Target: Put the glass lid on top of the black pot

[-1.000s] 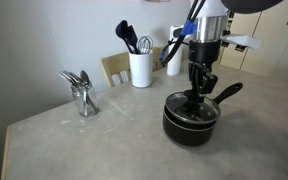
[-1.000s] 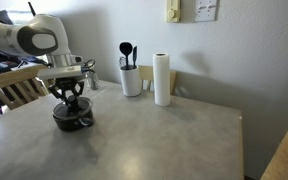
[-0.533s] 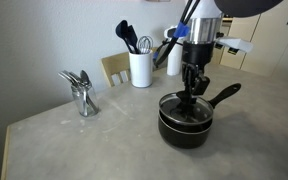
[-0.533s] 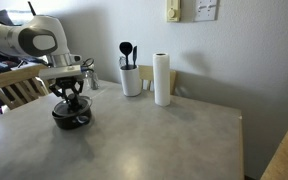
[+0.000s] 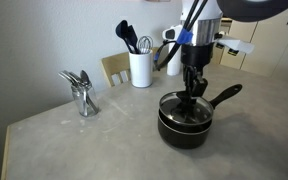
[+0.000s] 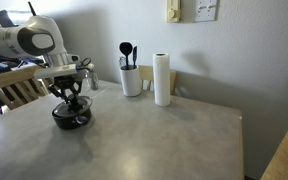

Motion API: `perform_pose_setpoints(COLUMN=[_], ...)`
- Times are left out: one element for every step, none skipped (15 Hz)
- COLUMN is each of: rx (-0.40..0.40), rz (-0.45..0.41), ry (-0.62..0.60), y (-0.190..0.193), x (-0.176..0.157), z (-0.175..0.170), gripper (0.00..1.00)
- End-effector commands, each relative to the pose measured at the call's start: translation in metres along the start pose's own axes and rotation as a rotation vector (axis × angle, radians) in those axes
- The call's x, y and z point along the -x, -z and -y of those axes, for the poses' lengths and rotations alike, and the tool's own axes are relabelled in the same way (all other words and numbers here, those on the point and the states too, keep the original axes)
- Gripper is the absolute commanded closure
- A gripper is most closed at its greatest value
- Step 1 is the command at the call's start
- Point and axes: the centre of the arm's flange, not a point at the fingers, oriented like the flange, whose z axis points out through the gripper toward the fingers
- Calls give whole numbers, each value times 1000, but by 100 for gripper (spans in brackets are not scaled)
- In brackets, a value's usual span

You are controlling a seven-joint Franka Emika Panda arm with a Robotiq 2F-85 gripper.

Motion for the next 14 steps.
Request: perform_pose_setpoints(rx=[-21, -30, -38, -38, -36, -36, -29, -25, -17, -12, -3, 6, 13, 19], rz=[48, 59, 77, 90, 97, 104, 107, 110, 116, 124, 131, 140, 143, 150], ry=[-54, -70, -89, -99, -106, -111, -109, -107, -105, -98, -92, -89, -84, -82], y=[5, 6, 7, 7, 8, 8, 9, 9, 11, 7, 8, 9, 13, 13], x=[3, 3, 3, 3, 2, 0, -3, -5, -7, -3, -4, -4, -6, -8], z=[5, 8, 11, 14, 16, 17, 17, 17, 18, -4, -8, -17, -16, -19], gripper=[86, 86, 86, 86, 86, 86, 86, 86, 86, 86, 86, 86, 86, 86])
